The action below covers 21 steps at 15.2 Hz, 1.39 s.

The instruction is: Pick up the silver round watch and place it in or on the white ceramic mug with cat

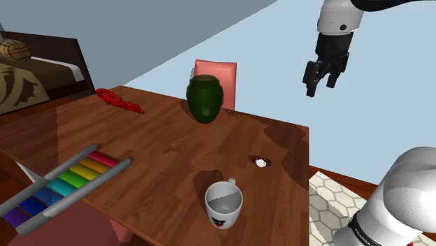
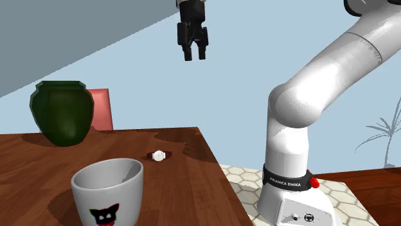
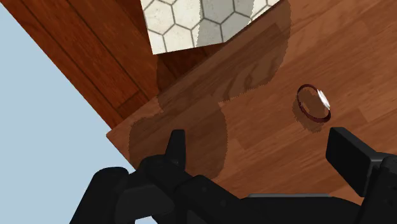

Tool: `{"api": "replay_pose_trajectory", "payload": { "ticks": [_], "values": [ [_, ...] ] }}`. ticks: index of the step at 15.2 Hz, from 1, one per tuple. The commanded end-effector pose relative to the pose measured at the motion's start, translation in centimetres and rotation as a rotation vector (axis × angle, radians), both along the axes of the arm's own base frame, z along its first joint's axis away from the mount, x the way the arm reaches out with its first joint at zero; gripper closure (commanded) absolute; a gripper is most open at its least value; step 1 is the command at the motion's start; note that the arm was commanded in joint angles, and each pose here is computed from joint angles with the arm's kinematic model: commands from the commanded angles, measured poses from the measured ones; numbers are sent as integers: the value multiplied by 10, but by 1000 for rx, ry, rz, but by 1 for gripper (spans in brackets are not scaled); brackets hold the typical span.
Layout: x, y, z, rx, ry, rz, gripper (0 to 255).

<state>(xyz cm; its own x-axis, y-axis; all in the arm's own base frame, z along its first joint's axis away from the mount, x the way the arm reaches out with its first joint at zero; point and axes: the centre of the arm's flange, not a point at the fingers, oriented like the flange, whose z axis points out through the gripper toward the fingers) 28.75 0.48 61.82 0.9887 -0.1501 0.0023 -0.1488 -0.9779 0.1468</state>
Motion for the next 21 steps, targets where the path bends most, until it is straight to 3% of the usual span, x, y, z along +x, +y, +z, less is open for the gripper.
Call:
{"api": "replay_pose_trajectory", "payload": {
  "ticks": [1, 11, 21],
  "values": [
    [0, 0, 0, 0, 0, 0, 0],
    [54, 23, -111, 122, 29, 307, 0],
    [93, 75, -220, 243, 57, 613, 0]
  ]
}}
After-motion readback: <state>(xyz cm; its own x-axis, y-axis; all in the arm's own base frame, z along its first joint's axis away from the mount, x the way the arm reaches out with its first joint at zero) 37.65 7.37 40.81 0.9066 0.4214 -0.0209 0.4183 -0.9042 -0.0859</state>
